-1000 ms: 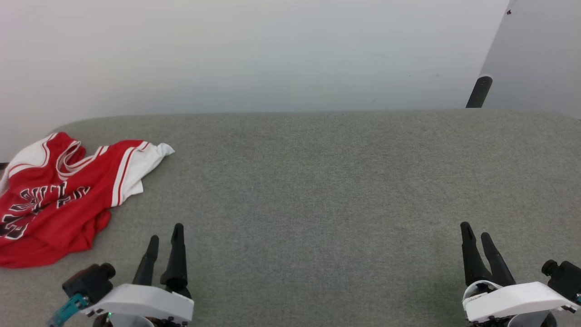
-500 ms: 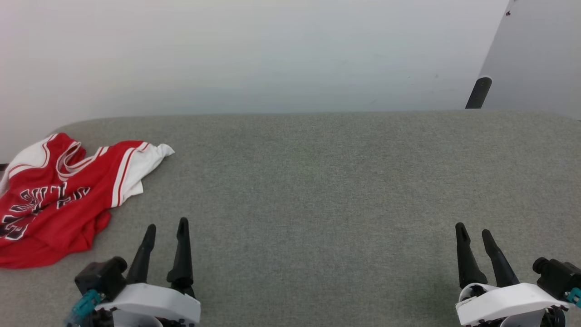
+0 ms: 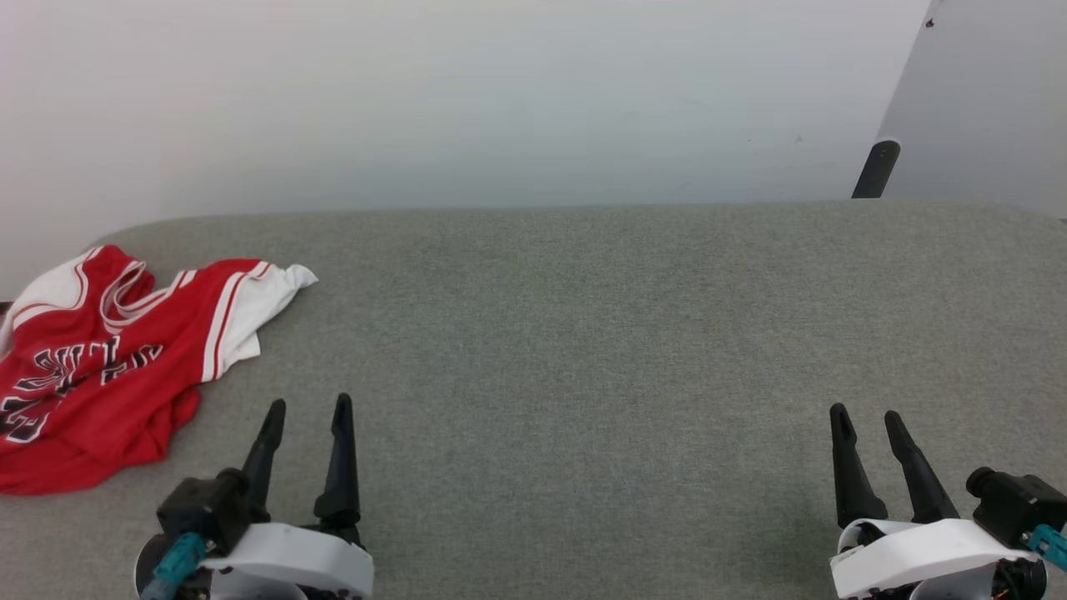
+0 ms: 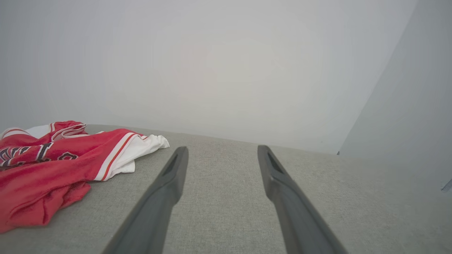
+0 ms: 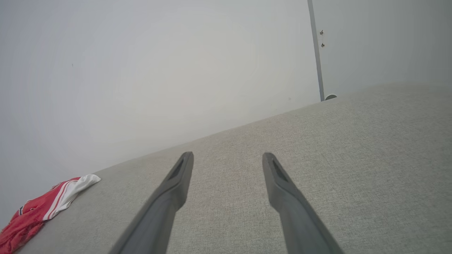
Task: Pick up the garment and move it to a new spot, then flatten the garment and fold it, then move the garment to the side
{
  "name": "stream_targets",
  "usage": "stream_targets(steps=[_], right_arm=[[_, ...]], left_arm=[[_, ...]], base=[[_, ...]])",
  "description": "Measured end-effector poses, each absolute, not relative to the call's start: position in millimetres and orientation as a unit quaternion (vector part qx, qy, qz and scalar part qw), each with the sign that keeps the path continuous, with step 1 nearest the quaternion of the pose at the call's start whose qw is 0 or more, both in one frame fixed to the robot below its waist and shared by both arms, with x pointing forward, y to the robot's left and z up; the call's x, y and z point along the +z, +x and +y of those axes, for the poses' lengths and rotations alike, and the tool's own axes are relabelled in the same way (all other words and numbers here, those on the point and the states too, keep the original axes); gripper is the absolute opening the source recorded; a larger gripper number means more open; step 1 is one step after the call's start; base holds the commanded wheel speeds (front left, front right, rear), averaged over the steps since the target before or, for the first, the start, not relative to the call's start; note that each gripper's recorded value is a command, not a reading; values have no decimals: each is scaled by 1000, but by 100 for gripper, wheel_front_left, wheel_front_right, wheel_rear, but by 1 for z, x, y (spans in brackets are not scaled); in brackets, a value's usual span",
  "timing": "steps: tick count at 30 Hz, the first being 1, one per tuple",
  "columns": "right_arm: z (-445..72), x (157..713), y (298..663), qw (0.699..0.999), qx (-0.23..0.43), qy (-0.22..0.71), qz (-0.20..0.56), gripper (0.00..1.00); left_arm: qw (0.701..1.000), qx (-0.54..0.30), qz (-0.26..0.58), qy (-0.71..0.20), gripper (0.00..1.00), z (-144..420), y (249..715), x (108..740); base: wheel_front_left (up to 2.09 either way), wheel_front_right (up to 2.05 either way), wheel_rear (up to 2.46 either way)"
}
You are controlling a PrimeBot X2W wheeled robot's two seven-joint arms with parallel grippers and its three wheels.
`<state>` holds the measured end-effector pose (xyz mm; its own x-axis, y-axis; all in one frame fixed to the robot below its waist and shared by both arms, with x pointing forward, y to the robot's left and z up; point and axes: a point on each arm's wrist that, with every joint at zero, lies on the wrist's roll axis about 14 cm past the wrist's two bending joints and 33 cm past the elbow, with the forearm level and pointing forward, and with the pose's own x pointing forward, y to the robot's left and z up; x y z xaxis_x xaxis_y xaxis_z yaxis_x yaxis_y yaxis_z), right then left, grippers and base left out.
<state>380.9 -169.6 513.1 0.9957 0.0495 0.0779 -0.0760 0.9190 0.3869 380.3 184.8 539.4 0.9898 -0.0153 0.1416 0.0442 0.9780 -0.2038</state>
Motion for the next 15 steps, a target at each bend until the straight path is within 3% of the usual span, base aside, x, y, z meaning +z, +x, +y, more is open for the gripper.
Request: stream_targets(steps=[15], right_arm=[[-164, 522, 382, 987, 45, 146, -53, 100]], left_arm=[[995, -26, -88, -43, 100, 180, 380, 546]], base=[[0, 0, 0]])
